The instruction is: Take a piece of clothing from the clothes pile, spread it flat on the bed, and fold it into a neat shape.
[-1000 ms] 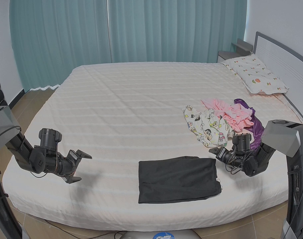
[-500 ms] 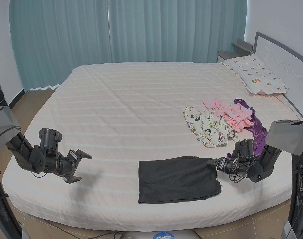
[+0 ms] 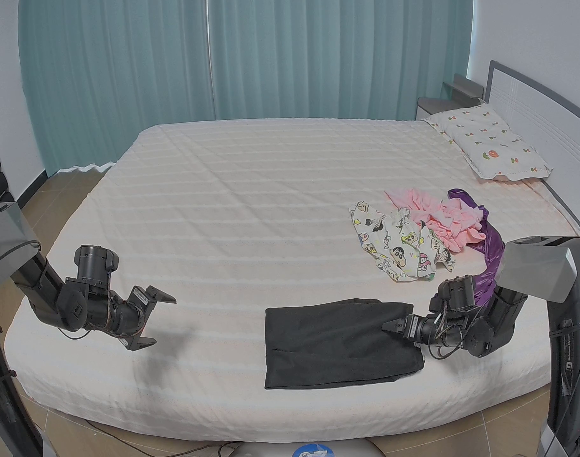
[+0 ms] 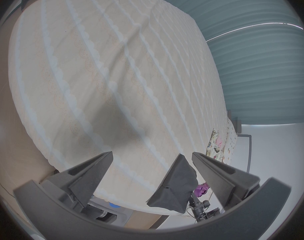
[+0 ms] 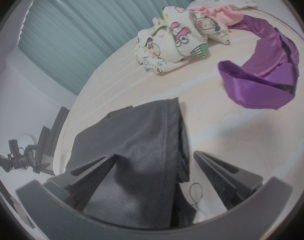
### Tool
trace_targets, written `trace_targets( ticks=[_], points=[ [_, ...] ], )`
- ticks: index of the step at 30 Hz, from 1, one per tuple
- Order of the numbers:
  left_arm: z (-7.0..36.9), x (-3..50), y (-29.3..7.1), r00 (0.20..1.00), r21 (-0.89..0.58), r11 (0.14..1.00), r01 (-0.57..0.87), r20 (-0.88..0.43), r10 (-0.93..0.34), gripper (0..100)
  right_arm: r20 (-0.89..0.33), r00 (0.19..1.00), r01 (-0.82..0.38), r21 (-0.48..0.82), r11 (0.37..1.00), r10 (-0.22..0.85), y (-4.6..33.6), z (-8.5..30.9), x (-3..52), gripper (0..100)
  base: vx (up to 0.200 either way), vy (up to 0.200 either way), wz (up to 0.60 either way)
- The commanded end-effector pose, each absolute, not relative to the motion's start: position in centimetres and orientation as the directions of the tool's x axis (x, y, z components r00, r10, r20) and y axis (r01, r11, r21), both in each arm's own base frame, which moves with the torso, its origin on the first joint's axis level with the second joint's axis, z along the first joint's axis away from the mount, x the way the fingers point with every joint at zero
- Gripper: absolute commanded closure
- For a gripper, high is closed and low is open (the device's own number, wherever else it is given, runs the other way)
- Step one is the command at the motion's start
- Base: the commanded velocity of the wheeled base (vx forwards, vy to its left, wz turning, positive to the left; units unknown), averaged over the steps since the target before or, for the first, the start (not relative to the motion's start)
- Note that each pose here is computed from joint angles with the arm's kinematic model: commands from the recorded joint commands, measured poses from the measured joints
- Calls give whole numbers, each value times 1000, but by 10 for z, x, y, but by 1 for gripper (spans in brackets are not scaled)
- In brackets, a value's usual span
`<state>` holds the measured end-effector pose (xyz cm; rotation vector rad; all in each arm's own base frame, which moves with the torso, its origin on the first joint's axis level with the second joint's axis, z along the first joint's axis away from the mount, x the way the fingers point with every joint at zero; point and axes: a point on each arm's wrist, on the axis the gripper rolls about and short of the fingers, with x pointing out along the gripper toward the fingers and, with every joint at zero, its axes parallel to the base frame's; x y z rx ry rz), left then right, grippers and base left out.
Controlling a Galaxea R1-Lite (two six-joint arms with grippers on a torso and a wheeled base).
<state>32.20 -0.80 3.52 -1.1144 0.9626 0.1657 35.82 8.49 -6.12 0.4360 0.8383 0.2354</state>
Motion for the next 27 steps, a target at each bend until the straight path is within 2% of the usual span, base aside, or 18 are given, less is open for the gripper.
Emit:
trace_targets(
  ticks=[1, 11, 12, 23, 27],
  points=[
    [35, 322, -8, 604, -683, 473, -556, -723, -333, 0, -672, 628, -54, 466, 883, 393, 96, -67, 356, 0, 0, 0, 0],
    [35, 323, -8, 606, -684, 473, -555, -723, -333, 0, -655, 619, -98, 484, 869, 434, 106, -67, 354, 0, 0, 0, 0],
    [35, 323, -8, 604, -683, 473, -556, -723, -333, 0, -656, 616, -102, 483, 870, 437, 108, -67, 354, 100, 0, 0, 0],
    [35, 322, -8, 603, -682, 473, -557, -724, -333, 0, -649, 619, -99, 494, 864, 442, 107, -61, 352, 100, 0, 0, 0],
    [34, 322, -8, 601, -680, 474, -559, -726, -333, 0, -627, 636, -46, 551, 833, 449, 103, -44, 349, 100, 0, 0, 0]
  ],
)
